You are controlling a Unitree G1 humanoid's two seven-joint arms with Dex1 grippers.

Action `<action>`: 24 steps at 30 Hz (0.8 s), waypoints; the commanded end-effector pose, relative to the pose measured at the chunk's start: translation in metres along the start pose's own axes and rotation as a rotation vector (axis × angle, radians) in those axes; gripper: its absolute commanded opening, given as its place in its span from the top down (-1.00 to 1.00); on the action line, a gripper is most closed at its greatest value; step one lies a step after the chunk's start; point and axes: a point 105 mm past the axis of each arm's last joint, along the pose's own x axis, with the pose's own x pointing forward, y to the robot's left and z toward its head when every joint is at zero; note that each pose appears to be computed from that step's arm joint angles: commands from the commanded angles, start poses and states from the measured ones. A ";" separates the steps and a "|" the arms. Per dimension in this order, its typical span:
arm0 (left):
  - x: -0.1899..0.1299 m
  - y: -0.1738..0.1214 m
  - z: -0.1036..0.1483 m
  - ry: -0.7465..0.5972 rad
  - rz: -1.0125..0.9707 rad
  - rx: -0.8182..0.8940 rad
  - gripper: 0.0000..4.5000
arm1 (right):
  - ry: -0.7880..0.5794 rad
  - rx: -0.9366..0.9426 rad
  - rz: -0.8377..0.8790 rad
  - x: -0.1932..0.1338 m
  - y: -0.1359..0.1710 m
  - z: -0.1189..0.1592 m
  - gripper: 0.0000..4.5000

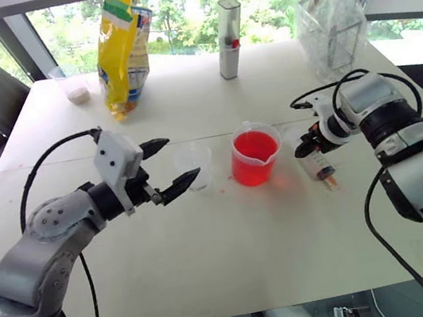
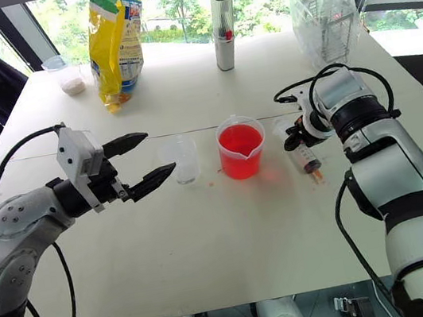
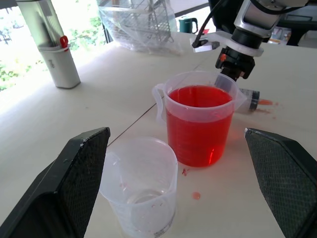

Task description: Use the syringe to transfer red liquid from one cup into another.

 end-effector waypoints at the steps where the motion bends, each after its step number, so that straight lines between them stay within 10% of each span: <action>1: -0.006 0.009 0.011 -0.029 0.006 0.044 -1.00 | -0.033 0.023 -0.010 -0.012 -0.002 0.007 0.40; 10: -0.003 0.027 0.033 -0.091 -0.067 0.077 -1.00 | -0.684 -0.282 -0.181 -0.106 -0.010 0.062 0.40; 15: 0.007 0.038 0.052 -0.143 -0.128 0.093 -1.00 | -1.176 -0.401 -0.045 -0.167 0.049 0.067 0.40; 24: 0.033 0.051 0.078 -0.200 -0.261 0.121 -1.00 | -1.462 -0.340 0.282 -0.173 0.118 0.044 0.40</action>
